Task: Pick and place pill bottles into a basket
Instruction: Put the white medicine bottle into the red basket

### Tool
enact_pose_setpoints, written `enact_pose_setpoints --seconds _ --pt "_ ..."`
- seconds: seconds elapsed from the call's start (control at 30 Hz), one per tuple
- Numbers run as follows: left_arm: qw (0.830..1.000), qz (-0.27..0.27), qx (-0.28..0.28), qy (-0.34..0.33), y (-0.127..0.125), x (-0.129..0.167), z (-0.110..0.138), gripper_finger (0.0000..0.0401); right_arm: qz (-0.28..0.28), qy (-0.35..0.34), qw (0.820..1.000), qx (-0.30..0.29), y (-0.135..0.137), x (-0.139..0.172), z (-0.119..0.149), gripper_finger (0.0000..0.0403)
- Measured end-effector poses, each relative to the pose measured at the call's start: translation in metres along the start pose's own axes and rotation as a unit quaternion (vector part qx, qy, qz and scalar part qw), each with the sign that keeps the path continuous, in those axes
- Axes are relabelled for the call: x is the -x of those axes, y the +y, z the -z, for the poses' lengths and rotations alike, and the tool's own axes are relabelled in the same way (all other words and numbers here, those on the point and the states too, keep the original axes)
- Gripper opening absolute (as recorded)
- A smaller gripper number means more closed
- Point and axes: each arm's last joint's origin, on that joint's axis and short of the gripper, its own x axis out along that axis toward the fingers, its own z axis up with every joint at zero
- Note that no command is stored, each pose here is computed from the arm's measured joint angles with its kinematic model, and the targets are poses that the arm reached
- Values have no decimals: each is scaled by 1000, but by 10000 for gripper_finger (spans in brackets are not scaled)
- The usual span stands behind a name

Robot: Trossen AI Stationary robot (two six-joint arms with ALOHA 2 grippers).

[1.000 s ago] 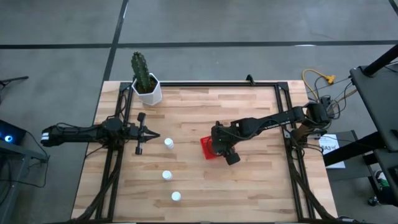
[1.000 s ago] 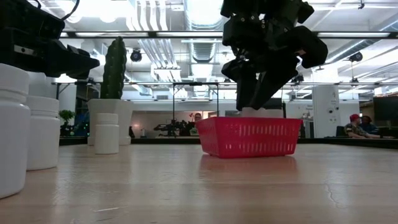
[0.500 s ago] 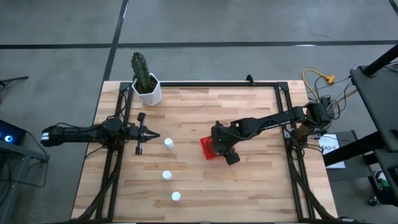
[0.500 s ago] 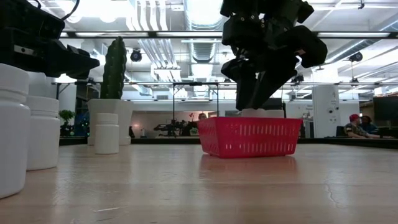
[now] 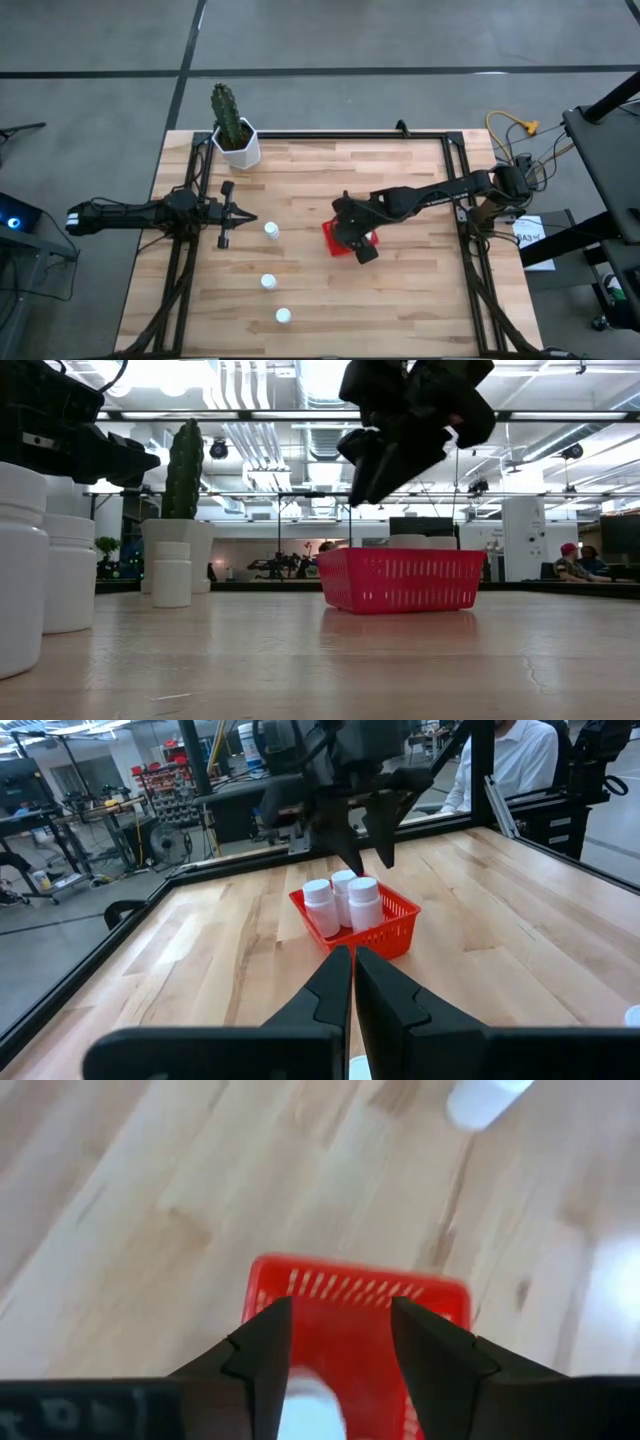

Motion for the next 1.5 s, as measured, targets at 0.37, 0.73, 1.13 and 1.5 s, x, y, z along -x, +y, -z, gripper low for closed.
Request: enact_pose_setpoints --seconds 0.37,0.73,1.13,1.5 --pt "1000 0 0 0 0 0 0 0 21 -74 997 -20 -4 2 -14 112" --pt "995 -16 19 -100 4 2 -19 0 32 -122 991 -36 -7 3 -22 69" --pt "991 -21 17 -128 4 3 -25 0 31 -129 991 -35 -3 -2 -10 38" --pt "991 -22 17 -132 5 3 -25 0 53 -220 974 -25 10 44 14 33"
